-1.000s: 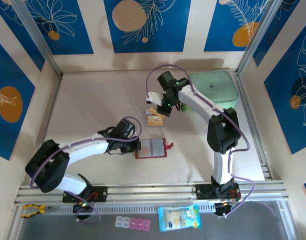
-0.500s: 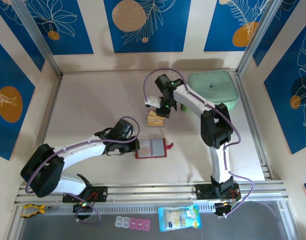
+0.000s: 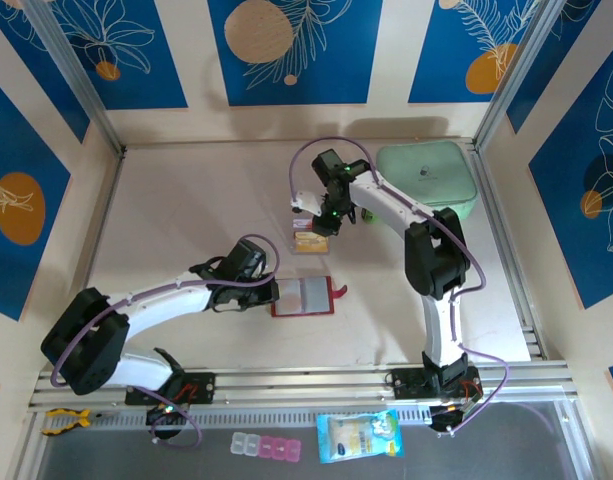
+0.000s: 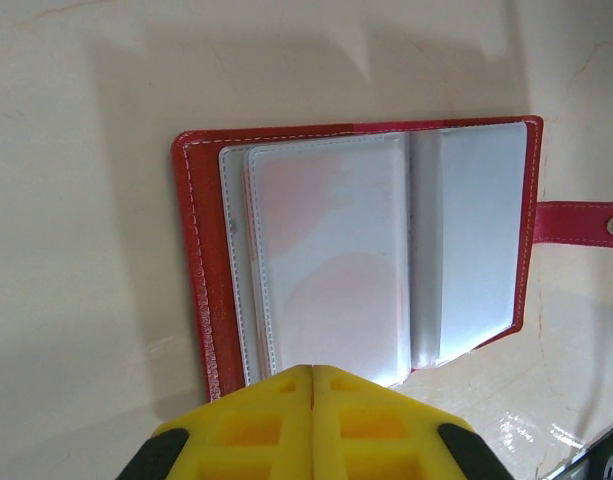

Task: Take the credit cards out of the card holder

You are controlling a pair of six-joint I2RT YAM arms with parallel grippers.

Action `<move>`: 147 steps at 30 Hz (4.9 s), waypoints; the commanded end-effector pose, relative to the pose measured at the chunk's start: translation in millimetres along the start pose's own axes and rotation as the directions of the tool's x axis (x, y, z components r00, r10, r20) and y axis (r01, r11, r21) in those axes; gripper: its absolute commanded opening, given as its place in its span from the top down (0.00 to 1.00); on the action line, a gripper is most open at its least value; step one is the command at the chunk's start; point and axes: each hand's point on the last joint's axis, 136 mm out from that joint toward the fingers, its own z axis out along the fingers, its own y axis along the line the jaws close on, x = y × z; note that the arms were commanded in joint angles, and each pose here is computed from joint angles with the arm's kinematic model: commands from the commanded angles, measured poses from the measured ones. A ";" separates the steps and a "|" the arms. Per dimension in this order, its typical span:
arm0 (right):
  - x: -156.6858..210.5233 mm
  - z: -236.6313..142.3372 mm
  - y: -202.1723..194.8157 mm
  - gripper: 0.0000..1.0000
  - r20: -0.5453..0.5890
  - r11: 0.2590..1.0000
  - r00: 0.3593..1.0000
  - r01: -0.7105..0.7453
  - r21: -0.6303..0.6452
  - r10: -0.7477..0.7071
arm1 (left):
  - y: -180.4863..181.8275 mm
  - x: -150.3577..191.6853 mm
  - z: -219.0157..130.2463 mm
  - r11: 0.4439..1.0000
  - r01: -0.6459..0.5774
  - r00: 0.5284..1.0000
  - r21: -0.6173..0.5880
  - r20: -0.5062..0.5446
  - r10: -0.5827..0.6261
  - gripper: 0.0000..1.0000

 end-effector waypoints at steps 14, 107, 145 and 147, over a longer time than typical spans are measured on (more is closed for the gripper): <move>-27.2 -11.4 81.1 0.85 0.131 0.795 0.786 -0.583 -0.168 0.604 | 18.2 -10.7 7.8 0.999 0.019 1.000 -0.046 -0.005 -0.019 0.92; 26.5 63.3 170.1 0.76 -0.219 0.391 0.432 -0.897 -0.205 0.875 | 36.4 -6.7 16.5 0.993 0.026 0.998 -0.114 -0.059 -0.033 0.94; 44.4 71.9 174.2 0.80 -0.226 0.257 0.421 -0.815 -0.520 0.878 | -31.5 -23.1 28.4 0.983 0.109 0.993 0.146 -0.055 -0.102 0.73; 46.1 72.7 173.1 0.81 -0.228 0.243 0.414 -0.810 -0.533 0.881 | -30.7 -21.0 33.0 0.983 0.113 0.992 0.142 -0.066 -0.105 0.72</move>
